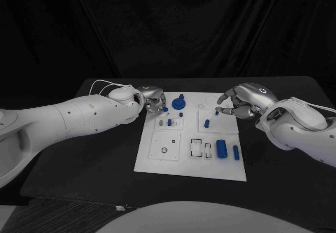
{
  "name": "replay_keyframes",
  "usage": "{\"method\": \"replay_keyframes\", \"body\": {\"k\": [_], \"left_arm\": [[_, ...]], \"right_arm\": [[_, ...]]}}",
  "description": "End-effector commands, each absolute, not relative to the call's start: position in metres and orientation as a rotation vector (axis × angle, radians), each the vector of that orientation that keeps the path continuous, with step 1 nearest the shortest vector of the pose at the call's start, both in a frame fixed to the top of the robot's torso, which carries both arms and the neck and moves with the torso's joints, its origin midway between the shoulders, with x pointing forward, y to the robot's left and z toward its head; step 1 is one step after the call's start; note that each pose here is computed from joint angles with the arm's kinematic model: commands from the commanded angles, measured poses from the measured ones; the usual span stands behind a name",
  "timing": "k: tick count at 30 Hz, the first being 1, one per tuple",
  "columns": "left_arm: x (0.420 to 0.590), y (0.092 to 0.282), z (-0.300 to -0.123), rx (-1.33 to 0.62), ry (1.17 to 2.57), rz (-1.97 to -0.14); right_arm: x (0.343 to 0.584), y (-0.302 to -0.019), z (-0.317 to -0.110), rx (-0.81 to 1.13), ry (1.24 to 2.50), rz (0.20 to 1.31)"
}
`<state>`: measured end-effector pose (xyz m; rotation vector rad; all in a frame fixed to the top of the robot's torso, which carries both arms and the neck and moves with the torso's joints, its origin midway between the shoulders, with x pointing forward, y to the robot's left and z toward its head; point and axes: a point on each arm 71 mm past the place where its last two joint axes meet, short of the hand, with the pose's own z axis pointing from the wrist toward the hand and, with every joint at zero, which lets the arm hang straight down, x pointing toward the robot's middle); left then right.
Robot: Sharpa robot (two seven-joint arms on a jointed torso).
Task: Assemble the parts on the task board
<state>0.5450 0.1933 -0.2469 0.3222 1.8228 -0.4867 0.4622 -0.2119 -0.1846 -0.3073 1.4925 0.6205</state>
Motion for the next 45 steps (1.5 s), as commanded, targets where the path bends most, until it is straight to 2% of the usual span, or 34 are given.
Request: {"method": "replay_keyframes", "body": {"k": [1, 9, 18, 25, 35, 40, 45], "left_arm": [[0.542, 0.193, -0.254, 0.335, 1.828, -0.488], [0.538, 0.194, -0.256, 0.350, 1.791, -0.529], [0.530, 0.199, -0.244, 0.400, 1.618, -0.643], [0.521, 0.213, -0.236, 0.380, 1.525, -0.695], [0.516, 0.240, -0.230, 0.152, 1.522, -0.804], [0.515, 0.246, -0.231, 0.116, 1.540, -0.801], [0.513, 0.240, -0.236, 0.186, 1.602, -0.687]], "right_arm": [[0.462, -0.213, -0.186, -0.302, 1.500, 0.609], [0.462, -0.213, -0.186, -0.303, 1.501, 0.610], [0.462, -0.210, -0.186, -0.304, 1.502, 0.617], [0.462, -0.207, -0.182, -0.310, 1.478, 0.634], [0.469, -0.189, -0.166, -0.349, 1.422, 0.673], [0.472, -0.181, -0.166, -0.368, 1.425, 0.682], [0.475, -0.174, -0.167, -0.383, 1.437, 0.686]]}}
